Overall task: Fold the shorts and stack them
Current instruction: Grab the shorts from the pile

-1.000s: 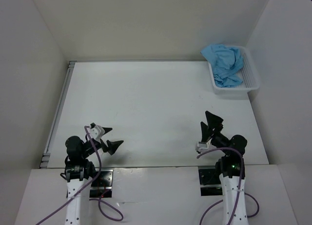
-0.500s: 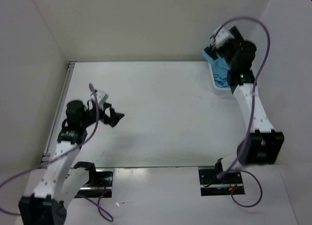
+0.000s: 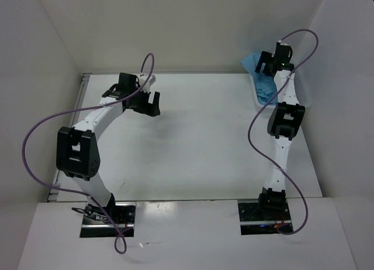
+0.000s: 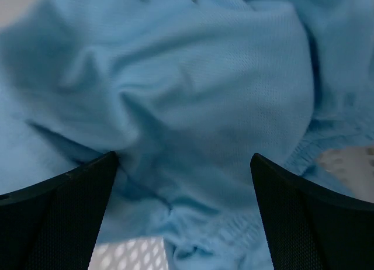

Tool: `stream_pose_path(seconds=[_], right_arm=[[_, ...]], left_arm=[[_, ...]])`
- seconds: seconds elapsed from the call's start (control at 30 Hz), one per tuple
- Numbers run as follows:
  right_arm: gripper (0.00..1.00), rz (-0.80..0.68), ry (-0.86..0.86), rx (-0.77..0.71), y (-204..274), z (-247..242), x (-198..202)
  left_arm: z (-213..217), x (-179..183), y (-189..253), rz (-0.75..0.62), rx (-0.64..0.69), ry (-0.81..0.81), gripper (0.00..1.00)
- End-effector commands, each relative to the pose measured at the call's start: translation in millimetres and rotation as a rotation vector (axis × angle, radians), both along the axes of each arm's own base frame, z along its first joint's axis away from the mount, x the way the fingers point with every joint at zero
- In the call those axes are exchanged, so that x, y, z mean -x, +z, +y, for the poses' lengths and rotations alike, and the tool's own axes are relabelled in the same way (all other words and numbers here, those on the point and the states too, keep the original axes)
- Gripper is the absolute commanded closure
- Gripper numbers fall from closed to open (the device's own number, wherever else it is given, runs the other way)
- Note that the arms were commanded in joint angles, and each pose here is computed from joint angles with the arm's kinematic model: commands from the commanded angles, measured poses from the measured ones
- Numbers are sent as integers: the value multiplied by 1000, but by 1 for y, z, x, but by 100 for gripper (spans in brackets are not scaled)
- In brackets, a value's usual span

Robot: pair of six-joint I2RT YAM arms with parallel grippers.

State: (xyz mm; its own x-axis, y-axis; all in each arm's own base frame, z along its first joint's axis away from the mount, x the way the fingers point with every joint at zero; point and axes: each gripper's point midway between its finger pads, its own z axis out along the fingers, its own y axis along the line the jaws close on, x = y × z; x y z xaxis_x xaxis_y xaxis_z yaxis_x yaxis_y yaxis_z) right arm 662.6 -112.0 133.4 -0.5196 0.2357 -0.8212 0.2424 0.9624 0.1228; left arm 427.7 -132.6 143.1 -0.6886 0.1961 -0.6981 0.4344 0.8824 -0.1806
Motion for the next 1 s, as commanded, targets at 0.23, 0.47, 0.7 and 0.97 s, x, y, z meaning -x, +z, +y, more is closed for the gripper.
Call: stream_pose_path(seconds=[0.23, 0.47, 0.7, 0.97], right_arm=[[3, 140, -145, -102, -61, -16, 12], [86, 164, -192, -71, -58, -24, 19], [100, -89, -327, 52, 84, -48, 20], [100, -467, -329, 99, 306, 14, 91]], left_arm=[[-32, -3, -12, 68, -25, -68, 0], [-41, -7, -5, 47, -28, -82, 0], [-34, -8, 31, -58, -34, -51, 0], [-14, 0, 115, -316, -30, 32, 0]])
